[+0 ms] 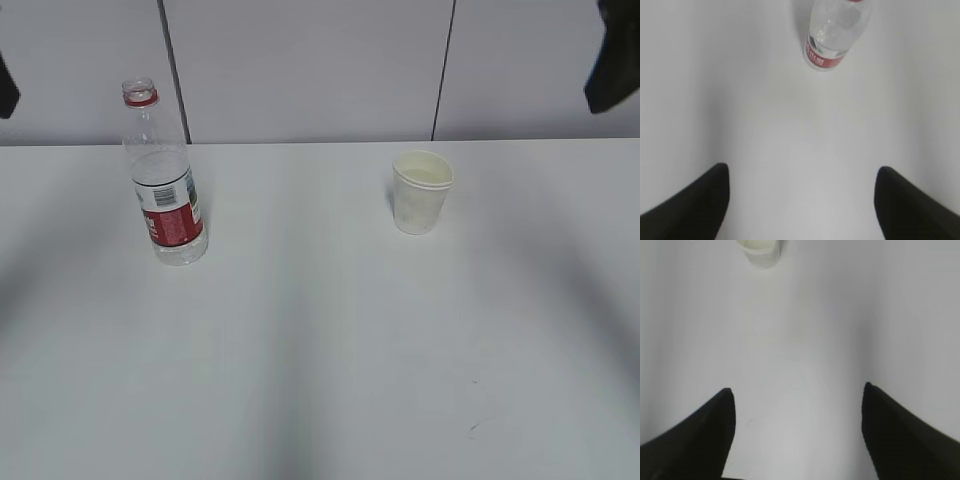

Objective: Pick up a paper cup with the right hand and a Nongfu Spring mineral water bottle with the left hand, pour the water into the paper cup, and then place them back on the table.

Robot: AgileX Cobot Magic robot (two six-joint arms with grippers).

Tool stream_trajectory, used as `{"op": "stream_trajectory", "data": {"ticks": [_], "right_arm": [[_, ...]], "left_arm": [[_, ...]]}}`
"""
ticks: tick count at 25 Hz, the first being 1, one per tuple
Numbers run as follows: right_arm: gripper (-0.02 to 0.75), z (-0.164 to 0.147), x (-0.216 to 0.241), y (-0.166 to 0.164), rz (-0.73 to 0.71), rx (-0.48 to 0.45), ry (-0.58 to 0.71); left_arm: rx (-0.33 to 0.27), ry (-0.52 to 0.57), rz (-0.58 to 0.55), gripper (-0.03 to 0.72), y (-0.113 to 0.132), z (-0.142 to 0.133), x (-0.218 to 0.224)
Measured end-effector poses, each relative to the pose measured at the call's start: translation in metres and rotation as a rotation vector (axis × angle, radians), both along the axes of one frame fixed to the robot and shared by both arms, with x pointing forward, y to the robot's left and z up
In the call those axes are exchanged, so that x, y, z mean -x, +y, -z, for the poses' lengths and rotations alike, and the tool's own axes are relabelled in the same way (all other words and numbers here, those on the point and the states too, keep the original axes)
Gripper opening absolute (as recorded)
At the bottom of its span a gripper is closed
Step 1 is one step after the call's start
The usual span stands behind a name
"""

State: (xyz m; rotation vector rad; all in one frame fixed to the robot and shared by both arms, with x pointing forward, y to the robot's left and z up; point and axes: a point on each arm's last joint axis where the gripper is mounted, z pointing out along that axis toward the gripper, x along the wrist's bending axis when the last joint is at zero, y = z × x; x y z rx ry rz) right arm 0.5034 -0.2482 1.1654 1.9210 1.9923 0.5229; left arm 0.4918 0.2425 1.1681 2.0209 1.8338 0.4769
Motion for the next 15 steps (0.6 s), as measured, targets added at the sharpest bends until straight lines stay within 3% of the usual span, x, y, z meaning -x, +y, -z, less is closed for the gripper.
{"op": "stream_trajectory", "data": {"ticks": [9,15], "right_arm": [[0.589,0.016,0.099,-0.019,-0.005,-0.031,-0.024],[0.589,0.026,0.151,-0.026,-0.016,-0.080,-0.083]], "left_arm": [[0.011,-0.052,-0.001,0.544,0.023,0.007,0.088],[0.026,-0.166,-0.002,0.544,0.039,0.005,0.143]]}}
